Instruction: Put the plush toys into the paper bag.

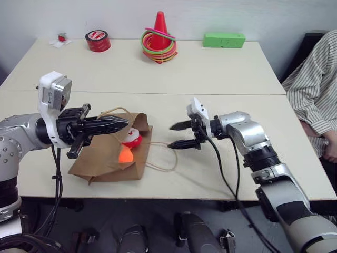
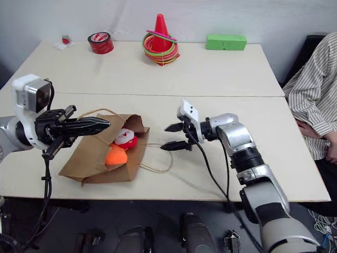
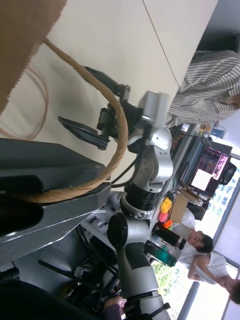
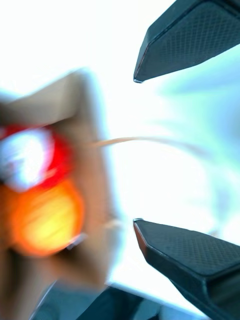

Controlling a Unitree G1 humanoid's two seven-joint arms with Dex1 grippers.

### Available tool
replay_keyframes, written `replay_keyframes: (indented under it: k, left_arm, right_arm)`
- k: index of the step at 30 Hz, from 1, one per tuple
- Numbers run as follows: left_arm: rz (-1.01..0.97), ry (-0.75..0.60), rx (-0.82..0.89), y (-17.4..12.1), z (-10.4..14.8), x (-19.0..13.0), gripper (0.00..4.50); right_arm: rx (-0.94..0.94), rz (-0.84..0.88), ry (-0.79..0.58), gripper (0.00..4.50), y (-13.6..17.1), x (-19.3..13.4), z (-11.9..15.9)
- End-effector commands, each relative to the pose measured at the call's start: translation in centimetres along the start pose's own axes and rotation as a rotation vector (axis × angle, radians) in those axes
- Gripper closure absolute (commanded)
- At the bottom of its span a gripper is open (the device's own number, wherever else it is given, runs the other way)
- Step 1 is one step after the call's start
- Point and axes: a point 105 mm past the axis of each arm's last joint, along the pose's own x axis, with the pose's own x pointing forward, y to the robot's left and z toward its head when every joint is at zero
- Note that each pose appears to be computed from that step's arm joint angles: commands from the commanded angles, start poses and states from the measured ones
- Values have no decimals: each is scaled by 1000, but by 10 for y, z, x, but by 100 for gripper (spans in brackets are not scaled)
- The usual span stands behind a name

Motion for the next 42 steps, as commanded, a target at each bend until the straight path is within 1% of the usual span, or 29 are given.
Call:
replay_keyframes:
  k: [1, 7, 10, 15, 19, 20, 21, 26, 29, 33, 39, 42]
  left_arm:
    - [-21, -12, 58, -7, 7, 3, 450]
    - [-19, -13, 58, -8, 6, 5, 450]
    - [-13, -15, 58, -8, 6, 5, 450]
    - [-1, -20, 65, -6, 5, 4, 450]
    - [27, -44, 98, -1, 7, 4, 450]
    - [39, -55, 113, 0, 9, 4, 450]
    - [49, -68, 124, 2, 11, 3, 450]
    - [112, -139, 185, 14, 19, 0, 450]
    - [140, -168, 213, 21, 21, 0, 450]
    - [177, -205, 251, 31, 24, 2, 450]
    - [246, -276, 339, 46, 39, 1, 450]
    - [273, -257, 370, 52, 37, 1, 450]
  right_arm:
    - [11, 22, 28, 3, 6, 23, -2]
    - [35, 96, 78, 3, 17, 43, -5]
    - [115, 218, 107, 60, 36, 44, -5]
    - [171, 224, 67, 232, 39, 28, 1]
    - [241, 254, 9, 373, 48, 1, 6]
    - [263, 261, -22, 414, 51, -8, 10]
    - [280, 271, -55, 442, 54, -18, 15]
    - [300, 287, -151, 447, 71, -65, 41]
    - [298, 253, -222, 447, 71, -84, 64]
    - [274, 176, -310, 447, 58, -102, 91]
    - [256, 155, -458, 447, 46, -118, 128]
    - [248, 137, -464, 447, 42, -114, 130]
